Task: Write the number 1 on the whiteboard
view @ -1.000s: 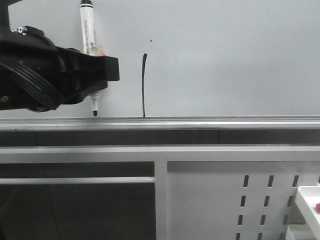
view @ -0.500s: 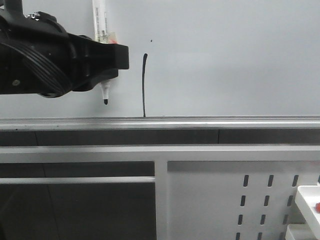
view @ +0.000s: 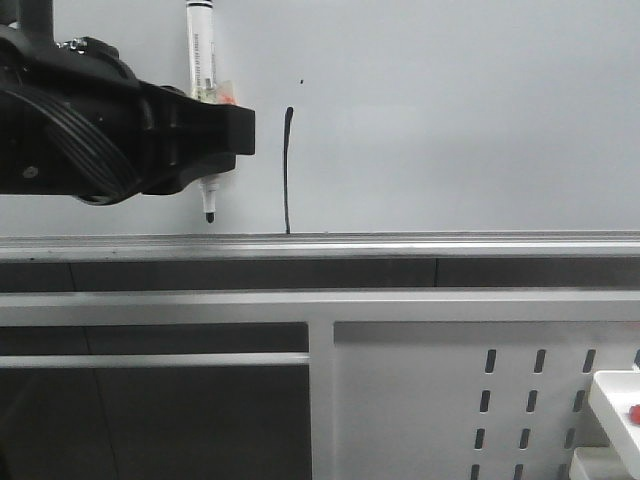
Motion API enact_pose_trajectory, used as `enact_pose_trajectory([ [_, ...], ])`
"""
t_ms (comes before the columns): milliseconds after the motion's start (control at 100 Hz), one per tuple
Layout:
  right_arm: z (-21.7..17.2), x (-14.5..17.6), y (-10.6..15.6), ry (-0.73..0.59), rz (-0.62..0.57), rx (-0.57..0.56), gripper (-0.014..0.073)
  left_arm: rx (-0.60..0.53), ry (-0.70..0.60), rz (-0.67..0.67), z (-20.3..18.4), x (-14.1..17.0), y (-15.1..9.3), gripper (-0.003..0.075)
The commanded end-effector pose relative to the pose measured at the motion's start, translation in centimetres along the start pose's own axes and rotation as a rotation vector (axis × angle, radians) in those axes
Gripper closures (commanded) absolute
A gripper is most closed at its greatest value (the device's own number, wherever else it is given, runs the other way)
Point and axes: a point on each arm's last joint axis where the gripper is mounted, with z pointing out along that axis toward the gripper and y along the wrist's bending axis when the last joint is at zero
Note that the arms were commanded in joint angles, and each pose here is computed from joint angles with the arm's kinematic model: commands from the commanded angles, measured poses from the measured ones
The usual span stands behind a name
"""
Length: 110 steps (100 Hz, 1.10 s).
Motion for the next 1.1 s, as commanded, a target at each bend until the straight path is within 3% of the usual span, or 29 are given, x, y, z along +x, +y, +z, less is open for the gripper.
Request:
enact_pose_trajectory([
  [0,0.03,-0.87,-0.12,-0.026,0.008,0.017,0.0664,-0.022,-0.135,-0.057,-0.17,-2.43,0.21,0.0740],
  [200,0.03,-0.83,0.01,-0.022,0.012,0.004,0.0664,-0.021,-0.137,-0.057,-0.19,-2.46,0.21,0.0731],
  [490,0.03,-0.82,0.04,-0.020,0.012,0.000,0.0664,-0.021,-0.138,-0.063,-0.20,-2.47,0.21,0.0512],
  [810,0.03,-0.80,0.08,-0.019,0.012,-0.005,0.0664,-0.021,-0.140,-0.066,-0.24,-2.52,0.22,0.0470],
  [1000,0.03,-0.77,0.17,-0.015,0.012,-0.015,0.0664,0.002,-0.148,-0.069,-0.75,-2.89,-0.28,0.0251],
  [1090,0.03,-0.77,0.17,-0.015,0.012,-0.015,0.0664,0.010,-0.159,-0.072,-1.10,-3.27,-0.35,0.0223],
])
